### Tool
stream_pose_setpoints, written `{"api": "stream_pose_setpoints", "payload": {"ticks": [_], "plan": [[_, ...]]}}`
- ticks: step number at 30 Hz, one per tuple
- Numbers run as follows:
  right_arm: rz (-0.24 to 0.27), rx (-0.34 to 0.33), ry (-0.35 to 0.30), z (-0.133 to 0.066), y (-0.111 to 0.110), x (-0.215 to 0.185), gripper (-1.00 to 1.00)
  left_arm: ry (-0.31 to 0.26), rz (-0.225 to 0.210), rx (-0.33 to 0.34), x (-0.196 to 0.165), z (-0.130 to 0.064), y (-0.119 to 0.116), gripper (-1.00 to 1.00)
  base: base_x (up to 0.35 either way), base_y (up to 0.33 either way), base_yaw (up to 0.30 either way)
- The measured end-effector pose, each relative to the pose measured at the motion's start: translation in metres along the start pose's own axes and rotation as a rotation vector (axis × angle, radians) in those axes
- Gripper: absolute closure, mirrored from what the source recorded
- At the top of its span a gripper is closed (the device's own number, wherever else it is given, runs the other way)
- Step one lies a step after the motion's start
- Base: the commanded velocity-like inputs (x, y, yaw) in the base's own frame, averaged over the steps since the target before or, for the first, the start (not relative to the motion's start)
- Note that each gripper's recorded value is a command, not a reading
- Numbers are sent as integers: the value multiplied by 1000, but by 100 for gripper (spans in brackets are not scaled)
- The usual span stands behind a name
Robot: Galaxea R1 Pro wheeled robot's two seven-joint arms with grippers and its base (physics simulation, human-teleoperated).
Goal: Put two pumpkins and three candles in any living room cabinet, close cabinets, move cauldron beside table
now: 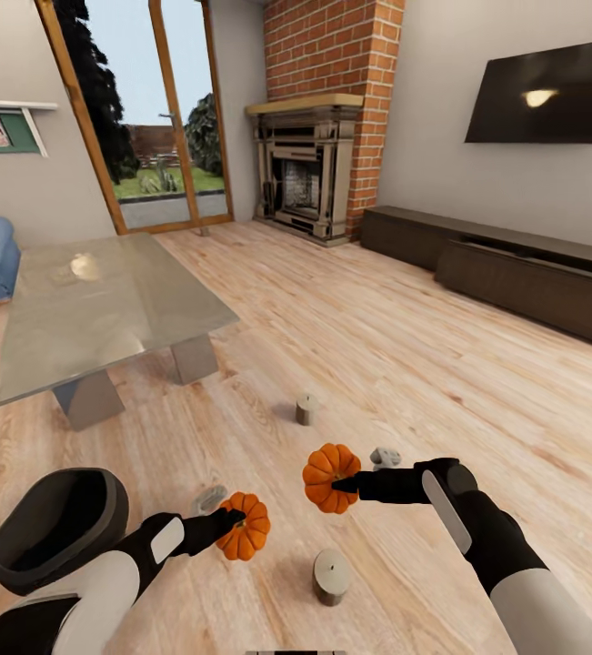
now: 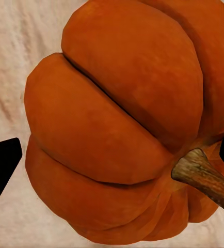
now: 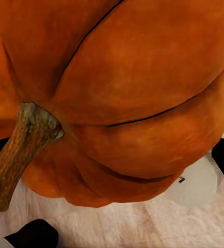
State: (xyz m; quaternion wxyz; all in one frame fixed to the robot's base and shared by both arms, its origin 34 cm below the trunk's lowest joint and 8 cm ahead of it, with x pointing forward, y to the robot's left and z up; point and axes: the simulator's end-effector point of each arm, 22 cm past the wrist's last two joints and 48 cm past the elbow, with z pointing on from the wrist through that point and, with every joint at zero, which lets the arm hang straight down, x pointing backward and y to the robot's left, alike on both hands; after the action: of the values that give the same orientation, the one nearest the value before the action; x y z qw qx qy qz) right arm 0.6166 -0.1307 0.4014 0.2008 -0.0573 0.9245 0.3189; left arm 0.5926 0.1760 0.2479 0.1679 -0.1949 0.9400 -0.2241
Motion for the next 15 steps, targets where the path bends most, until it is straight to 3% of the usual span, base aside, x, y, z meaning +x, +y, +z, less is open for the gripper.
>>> {"api": "stream_pose_setpoints", "payload": {"ticks": [15], "plan": [[-26,5,-33,-16,12,-13,100,-39,19,19,-15,-16,-15,100,-1,0,-62]]}}
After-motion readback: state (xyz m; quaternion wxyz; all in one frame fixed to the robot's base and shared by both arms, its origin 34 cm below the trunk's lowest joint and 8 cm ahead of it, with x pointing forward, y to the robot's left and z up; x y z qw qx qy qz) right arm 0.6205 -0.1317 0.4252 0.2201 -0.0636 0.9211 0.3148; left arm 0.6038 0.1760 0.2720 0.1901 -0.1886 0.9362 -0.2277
